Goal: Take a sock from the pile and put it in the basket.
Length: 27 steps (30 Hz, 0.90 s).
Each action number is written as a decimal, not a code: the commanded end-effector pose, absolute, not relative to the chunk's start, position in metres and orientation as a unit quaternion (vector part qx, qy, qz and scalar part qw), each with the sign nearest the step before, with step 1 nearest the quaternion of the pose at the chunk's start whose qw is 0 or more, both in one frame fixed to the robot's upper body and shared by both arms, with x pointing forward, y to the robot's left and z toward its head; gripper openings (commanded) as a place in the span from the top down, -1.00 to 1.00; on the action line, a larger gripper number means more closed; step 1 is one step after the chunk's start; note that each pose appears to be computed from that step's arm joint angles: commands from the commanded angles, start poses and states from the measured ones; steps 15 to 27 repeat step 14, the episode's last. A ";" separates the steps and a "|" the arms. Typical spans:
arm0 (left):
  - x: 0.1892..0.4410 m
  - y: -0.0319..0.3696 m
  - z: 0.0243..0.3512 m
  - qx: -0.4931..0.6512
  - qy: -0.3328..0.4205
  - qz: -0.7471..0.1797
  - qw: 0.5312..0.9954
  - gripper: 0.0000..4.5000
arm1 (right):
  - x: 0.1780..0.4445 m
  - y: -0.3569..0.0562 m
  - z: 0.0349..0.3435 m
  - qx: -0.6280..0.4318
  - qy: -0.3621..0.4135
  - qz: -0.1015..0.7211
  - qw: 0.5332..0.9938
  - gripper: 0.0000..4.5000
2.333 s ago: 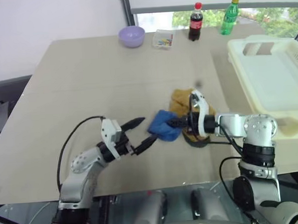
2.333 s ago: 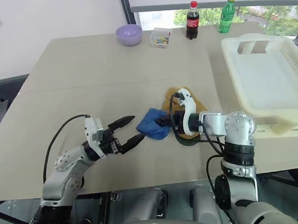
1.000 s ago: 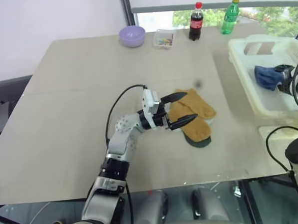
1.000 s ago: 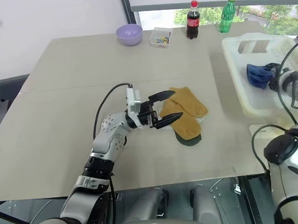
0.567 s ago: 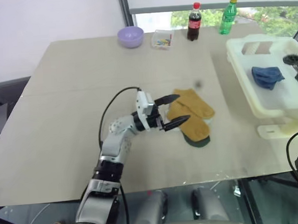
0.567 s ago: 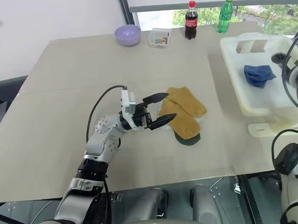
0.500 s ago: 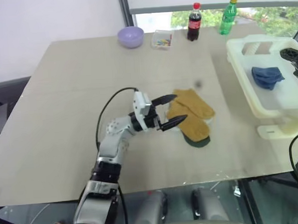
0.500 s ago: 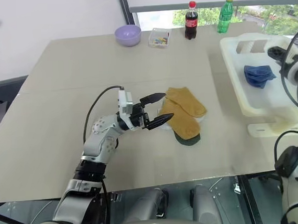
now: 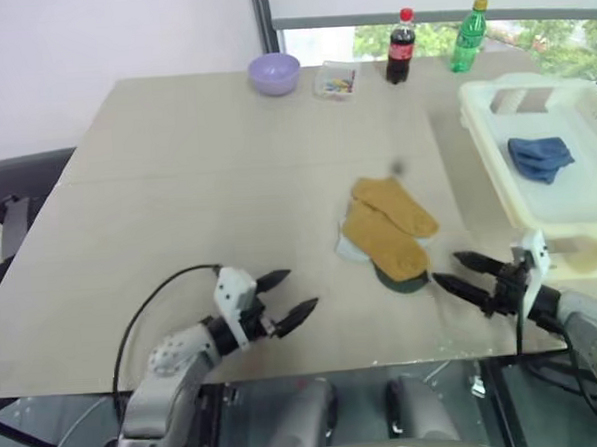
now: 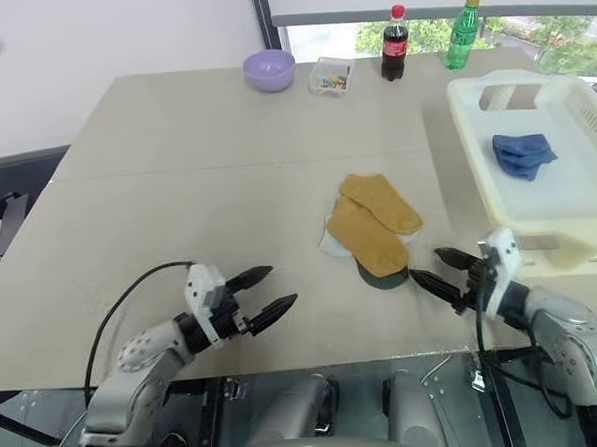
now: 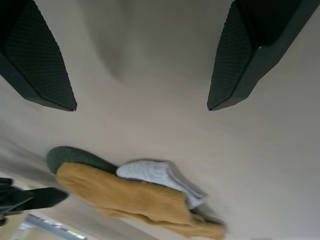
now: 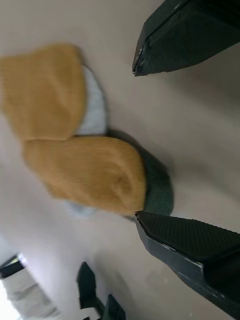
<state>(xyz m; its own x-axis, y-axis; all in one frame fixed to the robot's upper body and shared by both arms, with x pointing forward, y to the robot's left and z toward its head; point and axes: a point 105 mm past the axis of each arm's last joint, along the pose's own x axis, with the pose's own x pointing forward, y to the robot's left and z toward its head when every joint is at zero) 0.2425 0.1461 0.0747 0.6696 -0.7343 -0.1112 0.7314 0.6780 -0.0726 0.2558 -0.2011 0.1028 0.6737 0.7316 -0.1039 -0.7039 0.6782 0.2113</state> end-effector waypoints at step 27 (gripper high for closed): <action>0.193 0.201 0.078 0.065 0.080 -0.305 0.947 -1.00 | 0.214 -0.275 0.100 -0.034 0.087 0.426 0.900 -0.97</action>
